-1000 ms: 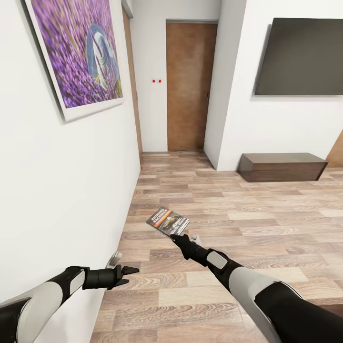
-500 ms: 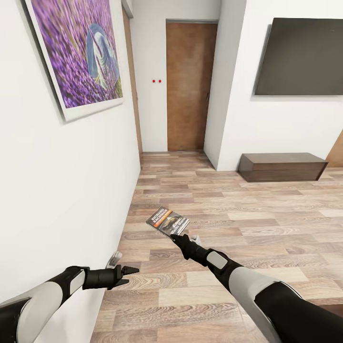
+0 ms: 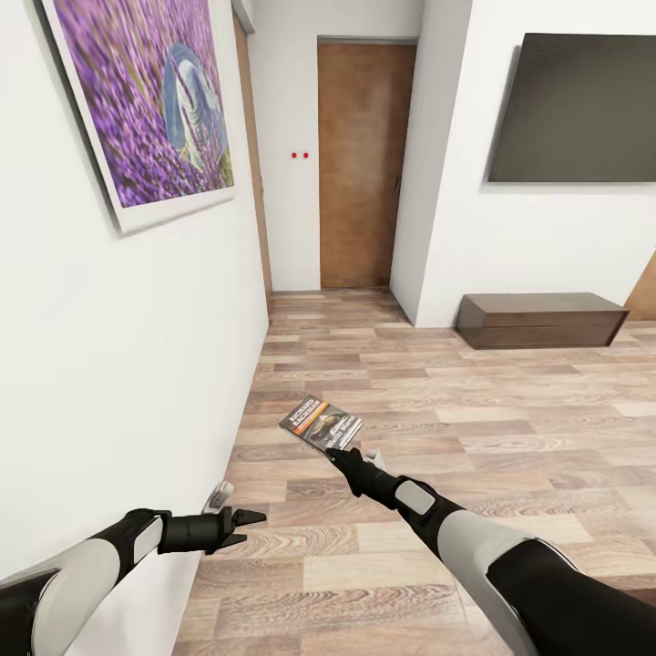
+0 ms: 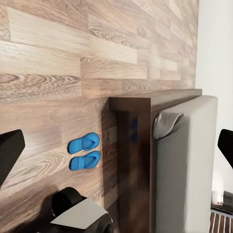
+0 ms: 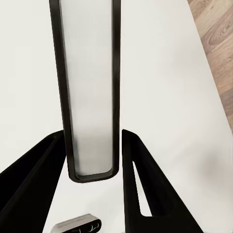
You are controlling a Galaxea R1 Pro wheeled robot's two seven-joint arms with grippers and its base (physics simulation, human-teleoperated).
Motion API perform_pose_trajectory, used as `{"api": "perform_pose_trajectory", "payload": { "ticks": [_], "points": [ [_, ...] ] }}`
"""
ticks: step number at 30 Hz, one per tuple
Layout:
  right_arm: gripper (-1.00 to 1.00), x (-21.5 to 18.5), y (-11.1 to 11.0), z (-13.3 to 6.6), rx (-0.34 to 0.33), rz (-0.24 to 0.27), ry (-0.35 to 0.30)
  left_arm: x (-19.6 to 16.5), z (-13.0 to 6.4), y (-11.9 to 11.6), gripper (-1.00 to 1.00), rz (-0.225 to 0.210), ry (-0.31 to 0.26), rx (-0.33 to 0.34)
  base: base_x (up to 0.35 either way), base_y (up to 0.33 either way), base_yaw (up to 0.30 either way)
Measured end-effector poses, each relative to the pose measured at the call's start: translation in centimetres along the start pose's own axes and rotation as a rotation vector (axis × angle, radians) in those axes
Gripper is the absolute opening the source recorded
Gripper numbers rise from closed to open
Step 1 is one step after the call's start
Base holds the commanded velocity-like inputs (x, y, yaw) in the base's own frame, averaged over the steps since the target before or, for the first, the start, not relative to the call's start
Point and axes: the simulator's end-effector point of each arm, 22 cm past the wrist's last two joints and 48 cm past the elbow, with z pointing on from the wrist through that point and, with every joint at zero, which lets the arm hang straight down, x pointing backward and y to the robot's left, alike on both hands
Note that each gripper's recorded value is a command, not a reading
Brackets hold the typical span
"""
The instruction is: In the bedroom, move the book from the bed onto either nightstand, and place the two sandals side by side next to the bed.
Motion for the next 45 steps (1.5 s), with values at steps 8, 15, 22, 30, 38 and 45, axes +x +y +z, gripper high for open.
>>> {"api": "perform_pose_trajectory", "payload": {
  "ticks": [8,15,22,30,38,45],
  "points": [
    [-1.0,0.01,0.0,0.0,0.0,0.0,0.0,0.01,0.0,0.01,1.0,0.0,0.0,0.0,0.146,0.0,0.0],
    [-1.0,0.01,0.0,0.0,0.0,-0.001,0.001,0.0,-0.02,0.02,1.0,0.0,0.0,-0.001,0.152,0.0,0.0],
    [-1.0,0.01,0.0,0.0,0.0,-0.001,0.001,-0.01,-0.04,0.03,1.0,0.0,0.0,-0.001,0.153,0.0,0.0],
    [-1.0,0.02,0.0,0.0,0.0,-0.001,0.001,0.01,-0.01,0.02,1.0,0.0,0.0,-0.001,0.153,0.0,0.0],
    [-1.0,0.04,-0.01,0.0,0.0,0.0,0.002,0.01,-0.01,0.03,1.0,0.0,0.0,-0.001,0.153,0.0,0.0],
    [-1.0,0.04,-0.01,0.0,0.0,0.0,0.002,0.02,0.0,0.04,1.0,0.0,0.001,-0.002,0.153,0.0,0.0]
  ]
}}
